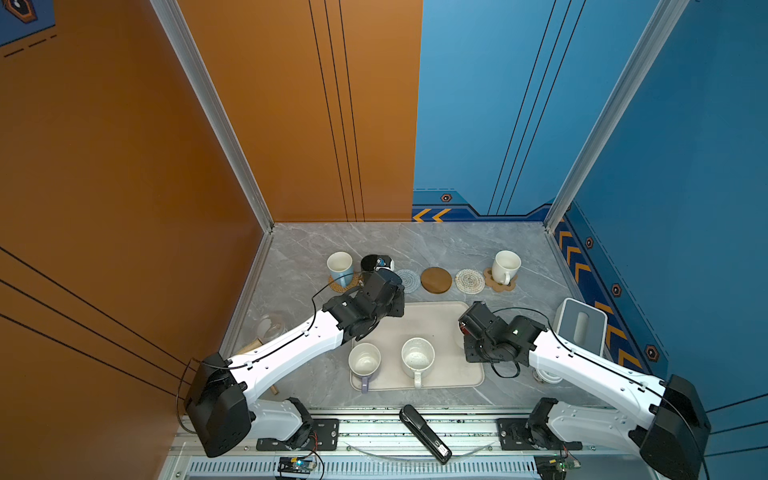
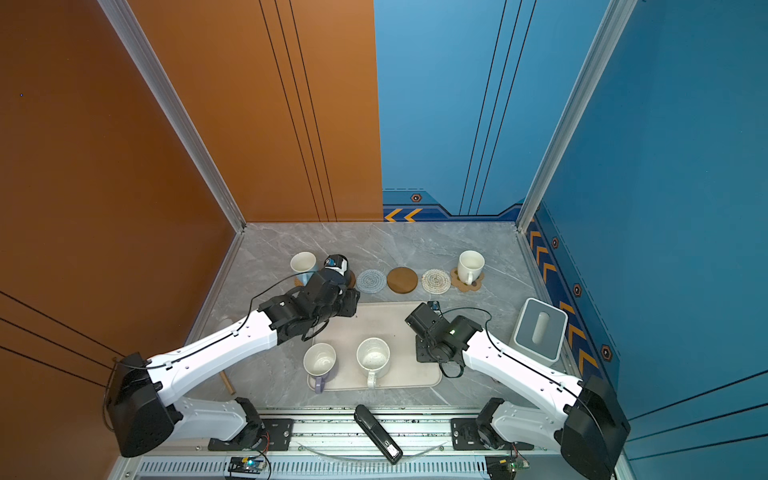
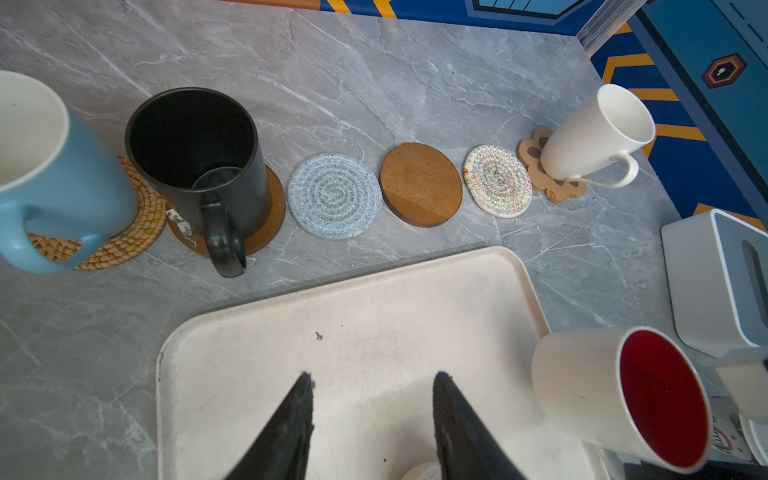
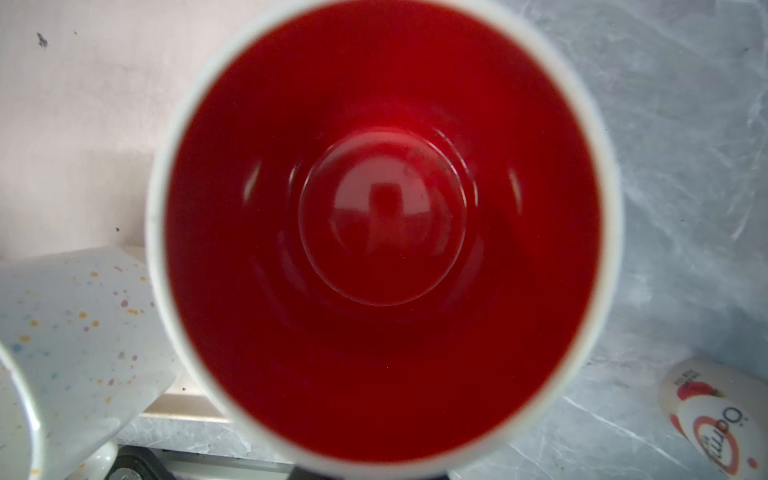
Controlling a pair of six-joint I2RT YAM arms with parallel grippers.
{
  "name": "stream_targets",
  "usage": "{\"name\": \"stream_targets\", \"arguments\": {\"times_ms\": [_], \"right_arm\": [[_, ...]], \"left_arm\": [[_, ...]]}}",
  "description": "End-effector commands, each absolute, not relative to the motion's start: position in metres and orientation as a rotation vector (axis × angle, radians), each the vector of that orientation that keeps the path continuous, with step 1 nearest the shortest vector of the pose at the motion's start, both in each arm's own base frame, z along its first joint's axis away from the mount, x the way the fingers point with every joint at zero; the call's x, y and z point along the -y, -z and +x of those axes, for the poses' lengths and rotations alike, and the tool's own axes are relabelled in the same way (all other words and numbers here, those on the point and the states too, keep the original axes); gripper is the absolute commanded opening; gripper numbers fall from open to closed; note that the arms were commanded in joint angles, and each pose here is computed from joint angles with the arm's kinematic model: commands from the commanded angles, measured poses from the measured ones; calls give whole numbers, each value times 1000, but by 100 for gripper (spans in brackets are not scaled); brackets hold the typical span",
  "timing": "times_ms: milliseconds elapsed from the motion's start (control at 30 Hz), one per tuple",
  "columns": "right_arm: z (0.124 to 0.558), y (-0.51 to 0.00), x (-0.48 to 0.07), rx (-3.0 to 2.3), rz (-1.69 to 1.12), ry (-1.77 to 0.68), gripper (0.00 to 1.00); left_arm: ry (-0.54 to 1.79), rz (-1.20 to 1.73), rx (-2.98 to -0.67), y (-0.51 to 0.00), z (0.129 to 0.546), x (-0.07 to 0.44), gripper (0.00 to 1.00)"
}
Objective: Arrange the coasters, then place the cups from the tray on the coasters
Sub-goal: 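Lift the red-lined mug with right gripper and carry it to the multicolour coaster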
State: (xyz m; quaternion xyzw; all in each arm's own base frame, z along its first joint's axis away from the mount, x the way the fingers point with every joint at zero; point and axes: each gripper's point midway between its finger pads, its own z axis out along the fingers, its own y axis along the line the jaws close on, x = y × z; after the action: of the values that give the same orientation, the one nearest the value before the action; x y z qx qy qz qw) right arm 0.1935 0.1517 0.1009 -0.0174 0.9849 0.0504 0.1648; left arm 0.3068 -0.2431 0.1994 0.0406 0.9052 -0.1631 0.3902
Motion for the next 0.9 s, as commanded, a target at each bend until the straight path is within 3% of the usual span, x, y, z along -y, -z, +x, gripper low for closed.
{"name": "stream_targets", "arguments": {"times_ms": [0,867], "right_arm": [[222,-125,-166,-2726,-114,-216,0],[375,-148,-144,-2648,-38,-178,0]], "left_arm": [[417,94,-2307,-197,308,240,48],[426,70,-2307,-199,310,234,48]]}}
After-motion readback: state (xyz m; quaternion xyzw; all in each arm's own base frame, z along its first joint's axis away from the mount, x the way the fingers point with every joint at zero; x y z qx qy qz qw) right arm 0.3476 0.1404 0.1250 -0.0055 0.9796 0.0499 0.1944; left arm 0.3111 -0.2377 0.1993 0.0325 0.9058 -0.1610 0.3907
